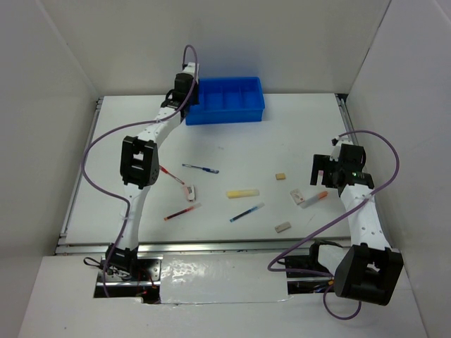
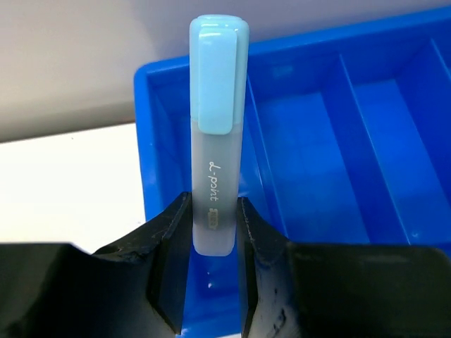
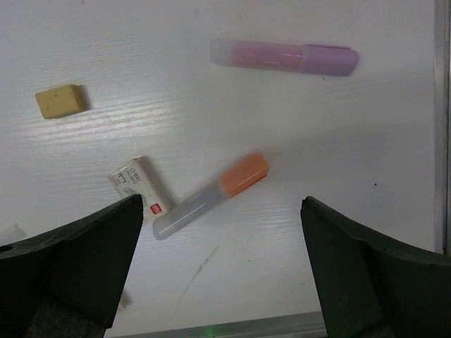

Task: Sort the stationery into containers
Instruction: Place the pen in the storage box.

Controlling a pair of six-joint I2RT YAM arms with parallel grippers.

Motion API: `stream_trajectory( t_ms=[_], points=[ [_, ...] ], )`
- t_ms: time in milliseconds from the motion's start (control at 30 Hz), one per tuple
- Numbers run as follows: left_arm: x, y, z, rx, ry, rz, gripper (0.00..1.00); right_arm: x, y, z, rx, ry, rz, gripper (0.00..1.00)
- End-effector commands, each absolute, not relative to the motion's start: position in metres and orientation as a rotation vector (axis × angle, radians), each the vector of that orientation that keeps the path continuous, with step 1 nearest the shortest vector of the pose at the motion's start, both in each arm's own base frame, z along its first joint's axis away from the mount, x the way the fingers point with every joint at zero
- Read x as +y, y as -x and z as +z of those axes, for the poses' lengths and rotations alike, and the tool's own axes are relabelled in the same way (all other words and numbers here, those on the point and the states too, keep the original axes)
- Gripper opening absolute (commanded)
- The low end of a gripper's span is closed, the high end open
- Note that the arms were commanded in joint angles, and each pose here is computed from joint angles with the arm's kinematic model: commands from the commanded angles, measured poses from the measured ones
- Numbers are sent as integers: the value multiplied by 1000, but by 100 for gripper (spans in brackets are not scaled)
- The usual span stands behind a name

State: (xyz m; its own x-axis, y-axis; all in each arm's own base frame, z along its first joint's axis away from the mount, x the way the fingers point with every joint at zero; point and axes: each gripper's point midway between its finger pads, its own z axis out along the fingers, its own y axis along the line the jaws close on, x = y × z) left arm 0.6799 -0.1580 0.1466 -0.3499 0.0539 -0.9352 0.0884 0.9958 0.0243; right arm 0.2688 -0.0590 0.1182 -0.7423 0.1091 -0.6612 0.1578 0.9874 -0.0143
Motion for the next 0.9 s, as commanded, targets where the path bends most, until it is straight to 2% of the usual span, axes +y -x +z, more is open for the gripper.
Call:
stream_trajectory(
  t_ms=[0, 100, 267, 467, 633, 667, 733, 767, 800, 833, 867],
  points=[
    [-155, -697, 165, 1826, -84, -4, 28, -65, -272, 123, 2394, -190, -114, 99],
    [-154, -697, 162, 1832, -75, -8, 36, -65, -272, 125, 2392, -189, -119, 99],
    [-160, -697, 164, 1831, -57, -49, 42, -67, -273, 130, 2387, -182, -129, 99],
    [-159, -698, 167, 1827, -38, -53, 58, -69, -279, 143, 2377, -152, -145, 99],
    [-159, -691, 220, 1765, -36, -82, 61, -68, -276, 159, 2378, -14, -161, 98],
    [-159, -684, 255, 1717, -52, -99, 61, -67, -275, 162, 2374, 81, -169, 98],
    [-178, -664, 271, 1737, -199, -188, 70, -63, -264, 167, 2389, 203, -172, 95],
    [-183, -644, 299, 1706, -302, -204, 77, -61, -260, 167, 2392, 337, -178, 94],
    [-201, -624, 303, 1698, -460, -289, 78, -62, -258, 171, 2393, 395, -190, 93],
    [-204, -601, 338, 1637, -527, -309, 84, -63, -249, 166, 2428, 500, -199, 91],
    [-206, -586, 323, 1677, -562, -346, 85, -65, -247, 165, 2441, 538, -212, 90]
  ],
)
